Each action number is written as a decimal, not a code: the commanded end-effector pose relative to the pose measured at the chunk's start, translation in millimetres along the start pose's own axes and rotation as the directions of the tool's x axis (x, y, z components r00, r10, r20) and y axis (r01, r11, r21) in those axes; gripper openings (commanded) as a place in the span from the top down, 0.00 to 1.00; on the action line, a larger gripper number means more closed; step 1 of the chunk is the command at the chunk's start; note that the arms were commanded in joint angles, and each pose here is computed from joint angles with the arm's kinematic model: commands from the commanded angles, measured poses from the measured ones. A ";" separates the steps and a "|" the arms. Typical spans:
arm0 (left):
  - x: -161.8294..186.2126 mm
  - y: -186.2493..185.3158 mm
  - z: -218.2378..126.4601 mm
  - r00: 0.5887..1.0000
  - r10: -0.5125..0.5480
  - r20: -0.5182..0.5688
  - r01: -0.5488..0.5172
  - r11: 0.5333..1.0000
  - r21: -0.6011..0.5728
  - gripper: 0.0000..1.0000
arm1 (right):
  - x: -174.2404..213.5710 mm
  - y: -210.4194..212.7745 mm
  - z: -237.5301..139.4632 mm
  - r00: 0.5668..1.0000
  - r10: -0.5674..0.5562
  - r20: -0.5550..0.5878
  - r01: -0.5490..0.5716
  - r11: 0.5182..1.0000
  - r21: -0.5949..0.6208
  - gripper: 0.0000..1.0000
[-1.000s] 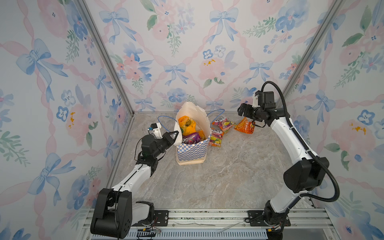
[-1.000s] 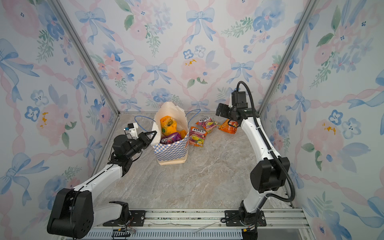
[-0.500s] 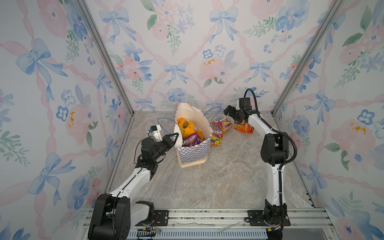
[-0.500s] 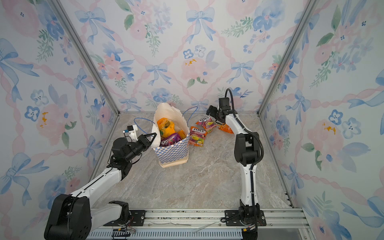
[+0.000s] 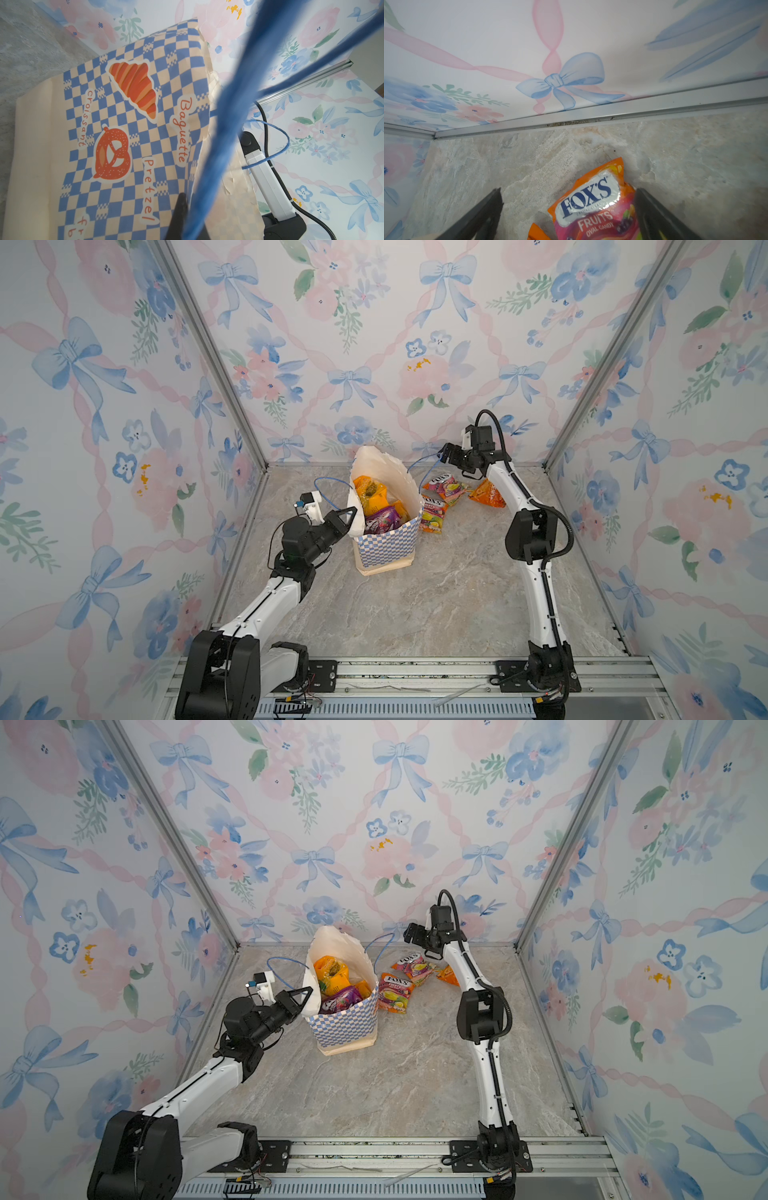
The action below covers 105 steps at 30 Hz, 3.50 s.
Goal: Place the snacks into the paper bag
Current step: 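Move the open right gripper over the orange Fox's Fruits bags, then lower the right gripper onto the nearer Fox's Fruits bag's top edge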
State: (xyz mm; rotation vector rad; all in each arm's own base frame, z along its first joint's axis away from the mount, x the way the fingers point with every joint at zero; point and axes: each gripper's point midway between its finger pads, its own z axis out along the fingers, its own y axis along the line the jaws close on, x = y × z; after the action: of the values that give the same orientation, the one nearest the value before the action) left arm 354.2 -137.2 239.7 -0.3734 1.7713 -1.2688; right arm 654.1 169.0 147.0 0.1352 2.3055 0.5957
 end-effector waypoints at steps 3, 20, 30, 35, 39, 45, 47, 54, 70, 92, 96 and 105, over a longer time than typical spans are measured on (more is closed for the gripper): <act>6.6 3.6 -0.8 1.000 0.002 -0.024 -0.002 1.000 0.003 1.00 | 47.1 -11.7 5.7 0.986 0.014 -0.164 -0.014 1.000 0.004 0.03; 4.2 1.3 -0.1 1.000 0.002 -0.021 -0.002 1.000 0.007 1.00 | 131.2 -22.9 -42.3 0.958 -0.024 -0.286 0.062 0.990 0.126 0.01; 5.9 1.0 2.6 0.999 0.001 -0.039 -0.001 1.000 0.012 1.00 | 187.6 -32.4 -104.6 0.899 -0.124 -0.421 0.257 0.926 0.277 0.02; 5.8 1.3 3.2 0.999 0.000 -0.040 0.000 1.000 0.011 1.00 | 189.9 -27.0 -143.0 0.871 -0.206 -0.445 0.381 0.857 0.348 0.03; 6.0 1.3 4.2 0.999 0.001 -0.044 -0.001 1.000 0.012 1.00 | 178.1 -18.2 -161.1 0.881 -0.228 -0.415 0.383 0.858 0.343 0.03; 5.7 1.0 6.0 0.999 0.000 -0.049 0.000 1.000 0.014 1.00 | 156.5 -7.3 -164.4 0.887 -0.234 -0.399 0.381 0.859 0.344 0.03; 5.8 0.5 6.5 0.999 0.001 -0.050 0.000 1.000 0.015 1.00 | 151.6 -2.0 -160.6 0.887 -0.217 -0.408 0.374 0.856 0.356 0.03; 4.9 -1.1 6.6 0.999 0.000 -0.049 0.001 1.000 0.018 1.00 | 145.4 -1.9 -129.6 0.888 -0.192 -0.417 0.372 0.835 0.407 0.03; 8.3 5.4 8.4 0.998 -0.007 -0.060 0.008 1.000 0.004 1.00 | 164.5 -45.6 -89.9 0.870 -0.094 -0.484 0.332 0.838 0.433 0.03; 10.0 8.9 9.0 0.998 -0.012 -0.065 0.012 1.000 -0.003 1.00 | 209.1 -73.6 -54.6 0.822 -0.015 -0.569 0.281 0.880 0.382 0.01; 8.6 7.2 8.2 0.998 -0.008 -0.058 0.008 1.000 -0.001 1.00 | 213.0 -74.1 -50.8 0.815 -0.004 -0.580 0.261 0.896 0.360 0.05; 8.7 6.3 7.1 0.998 -0.006 -0.056 0.006 1.000 0.002 1.00 | 224.0 -80.2 -49.8 0.807 0.026 -0.590 0.228 0.908 0.351 0.14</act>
State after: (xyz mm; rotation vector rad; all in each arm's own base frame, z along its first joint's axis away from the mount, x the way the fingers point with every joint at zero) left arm 359.6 -141.2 232.2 -0.3688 1.7968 -1.2821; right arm 482.4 140.0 36.0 -0.0026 2.9015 0.0557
